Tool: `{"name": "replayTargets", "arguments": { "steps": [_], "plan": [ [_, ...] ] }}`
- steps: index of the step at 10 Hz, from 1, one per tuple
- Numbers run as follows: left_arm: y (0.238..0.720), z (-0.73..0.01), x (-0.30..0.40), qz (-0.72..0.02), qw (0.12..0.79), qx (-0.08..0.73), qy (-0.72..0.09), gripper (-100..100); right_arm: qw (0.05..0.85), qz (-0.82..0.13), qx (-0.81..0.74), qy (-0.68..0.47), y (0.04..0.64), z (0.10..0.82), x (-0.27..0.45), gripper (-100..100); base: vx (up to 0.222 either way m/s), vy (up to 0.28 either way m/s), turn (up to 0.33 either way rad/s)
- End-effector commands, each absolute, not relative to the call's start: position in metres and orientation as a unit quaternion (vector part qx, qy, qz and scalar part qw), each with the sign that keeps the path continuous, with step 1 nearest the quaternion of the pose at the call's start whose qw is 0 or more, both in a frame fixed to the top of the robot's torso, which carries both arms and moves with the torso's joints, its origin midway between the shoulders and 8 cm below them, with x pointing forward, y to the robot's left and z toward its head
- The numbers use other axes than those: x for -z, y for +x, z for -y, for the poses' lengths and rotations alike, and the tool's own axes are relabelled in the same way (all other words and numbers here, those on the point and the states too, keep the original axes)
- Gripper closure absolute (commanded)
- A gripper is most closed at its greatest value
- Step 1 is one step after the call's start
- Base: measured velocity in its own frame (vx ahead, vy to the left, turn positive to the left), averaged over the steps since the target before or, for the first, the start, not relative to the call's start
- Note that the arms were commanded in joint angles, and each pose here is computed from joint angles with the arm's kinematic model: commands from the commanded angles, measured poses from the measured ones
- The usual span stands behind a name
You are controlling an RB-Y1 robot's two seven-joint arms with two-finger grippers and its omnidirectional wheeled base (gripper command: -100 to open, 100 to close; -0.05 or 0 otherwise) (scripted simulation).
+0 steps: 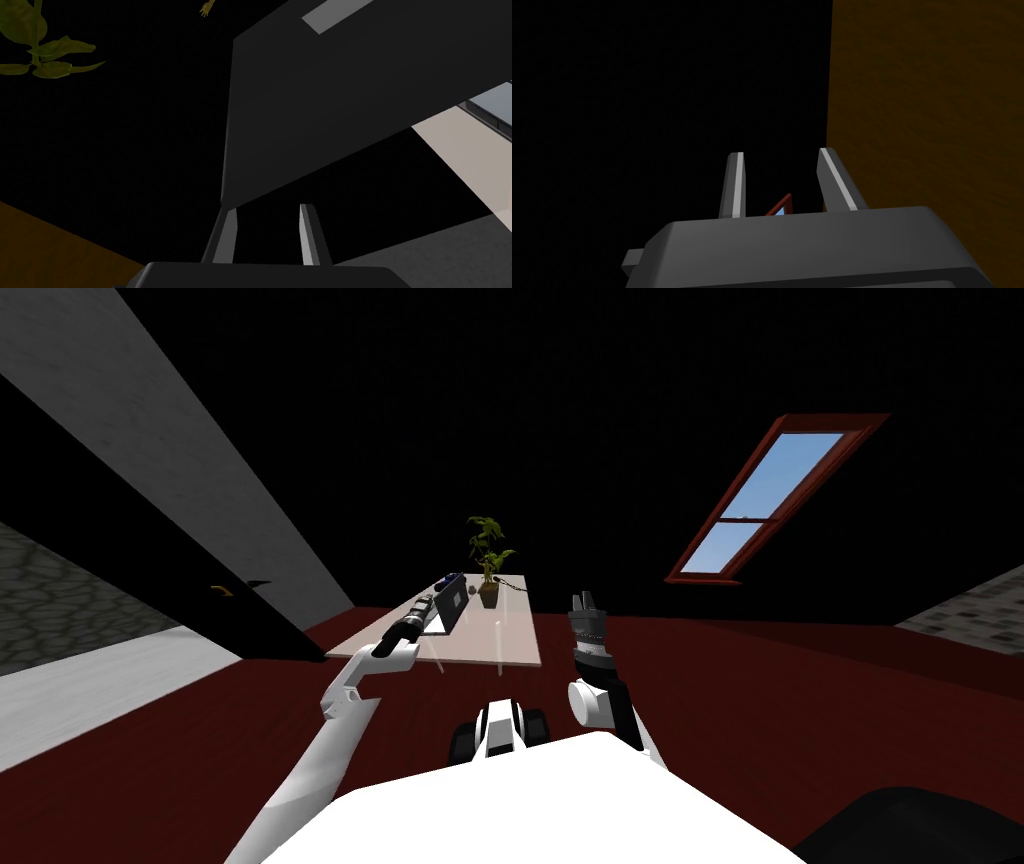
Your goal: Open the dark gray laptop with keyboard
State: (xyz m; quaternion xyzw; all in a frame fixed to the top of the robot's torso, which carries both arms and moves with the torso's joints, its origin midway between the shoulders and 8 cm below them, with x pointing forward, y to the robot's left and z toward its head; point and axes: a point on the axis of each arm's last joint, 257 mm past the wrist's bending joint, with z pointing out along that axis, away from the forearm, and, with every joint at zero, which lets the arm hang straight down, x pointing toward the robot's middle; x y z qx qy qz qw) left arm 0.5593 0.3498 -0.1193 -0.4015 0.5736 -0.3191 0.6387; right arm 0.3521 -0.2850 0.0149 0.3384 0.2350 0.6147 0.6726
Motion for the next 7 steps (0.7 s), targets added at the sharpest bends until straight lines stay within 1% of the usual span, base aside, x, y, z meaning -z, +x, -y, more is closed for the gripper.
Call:
{"name": "replayTargets", "arguments": {
  "steps": [1,2,3,6,7],
  "plan": [
    [0.564,-0.345,0.142,-0.561,0.593,0.352,-0.459,100,0.673,-0.235,-0.615,0.338,0.352,0.285,-0.015,0,-0.022,0.147,-0.013],
    [0.564,-0.345,0.142,-0.561,0.593,0.352,-0.459,100,0.673,-0.235,-0.615,0.338,0.352,0.285,-0.015,0,-0.002,0.120,0.021],
    [0.566,-0.341,0.149,-0.551,0.571,0.371,-0.483,100,0.673,-0.235,-0.615,0.338,0.352,0.285,-0.015,0,0.004,0.115,0.044],
    [0.570,-0.332,0.159,-0.535,0.536,0.398,-0.518,100,0.673,-0.235,-0.615,0.338,0.352,0.285,-0.015,0,0.002,0.134,0.029],
    [0.572,-0.336,0.141,-0.530,0.555,0.400,-0.501,100,0.673,-0.235,-0.615,0.338,0.352,0.285,-0.015,0,-0.010,0.069,0.026]
  ]
}}
